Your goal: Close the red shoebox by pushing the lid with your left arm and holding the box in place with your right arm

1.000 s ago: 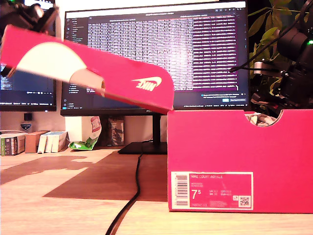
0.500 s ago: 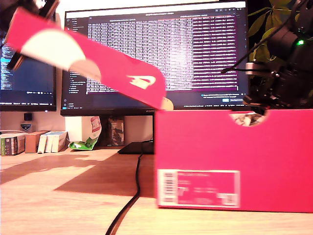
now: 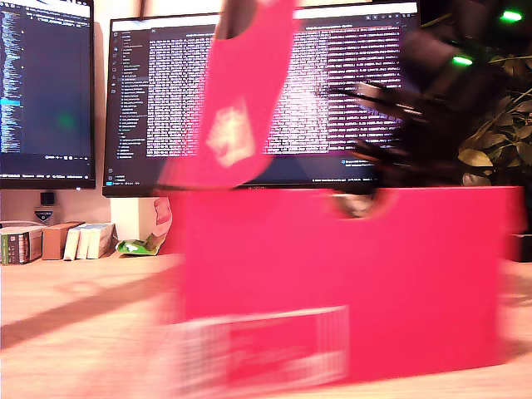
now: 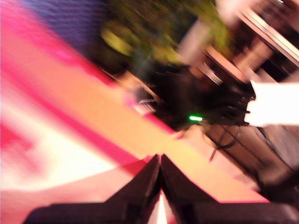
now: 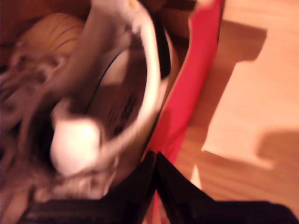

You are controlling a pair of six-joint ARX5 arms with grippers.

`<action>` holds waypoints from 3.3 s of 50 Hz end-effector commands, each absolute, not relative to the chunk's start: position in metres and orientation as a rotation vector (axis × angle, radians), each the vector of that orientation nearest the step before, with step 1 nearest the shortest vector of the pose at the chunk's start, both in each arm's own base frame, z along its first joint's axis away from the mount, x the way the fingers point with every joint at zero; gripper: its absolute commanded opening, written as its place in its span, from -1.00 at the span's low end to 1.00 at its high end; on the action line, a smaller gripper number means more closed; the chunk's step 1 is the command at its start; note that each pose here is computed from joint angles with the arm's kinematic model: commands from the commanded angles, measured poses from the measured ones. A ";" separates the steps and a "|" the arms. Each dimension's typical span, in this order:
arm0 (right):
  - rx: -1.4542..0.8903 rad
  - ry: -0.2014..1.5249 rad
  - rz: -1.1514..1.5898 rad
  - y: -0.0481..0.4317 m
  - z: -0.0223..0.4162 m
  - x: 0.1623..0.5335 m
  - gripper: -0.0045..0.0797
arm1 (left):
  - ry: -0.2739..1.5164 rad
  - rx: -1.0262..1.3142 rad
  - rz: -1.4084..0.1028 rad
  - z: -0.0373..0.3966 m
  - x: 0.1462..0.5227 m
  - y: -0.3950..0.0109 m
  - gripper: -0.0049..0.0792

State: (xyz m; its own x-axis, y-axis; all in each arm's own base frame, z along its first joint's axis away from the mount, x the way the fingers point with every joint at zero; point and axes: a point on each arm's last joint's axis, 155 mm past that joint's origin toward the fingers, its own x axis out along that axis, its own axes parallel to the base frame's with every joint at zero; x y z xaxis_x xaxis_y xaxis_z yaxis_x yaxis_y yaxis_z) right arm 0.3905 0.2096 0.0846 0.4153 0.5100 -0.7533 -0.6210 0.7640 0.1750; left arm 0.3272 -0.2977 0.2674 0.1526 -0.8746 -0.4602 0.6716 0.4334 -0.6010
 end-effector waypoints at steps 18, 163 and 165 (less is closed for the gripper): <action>-0.132 0.888 0.511 0.132 0.080 0.427 -0.92 | 0.861 -0.237 -1.012 0.242 0.352 -0.292 -0.93; -0.130 0.498 0.230 0.020 0.224 0.439 -0.92 | 0.691 0.061 -0.390 0.198 0.423 -0.098 -0.93; -0.129 0.497 0.224 0.017 0.221 0.438 -0.92 | 0.689 0.055 -0.377 0.196 0.420 -0.092 -0.93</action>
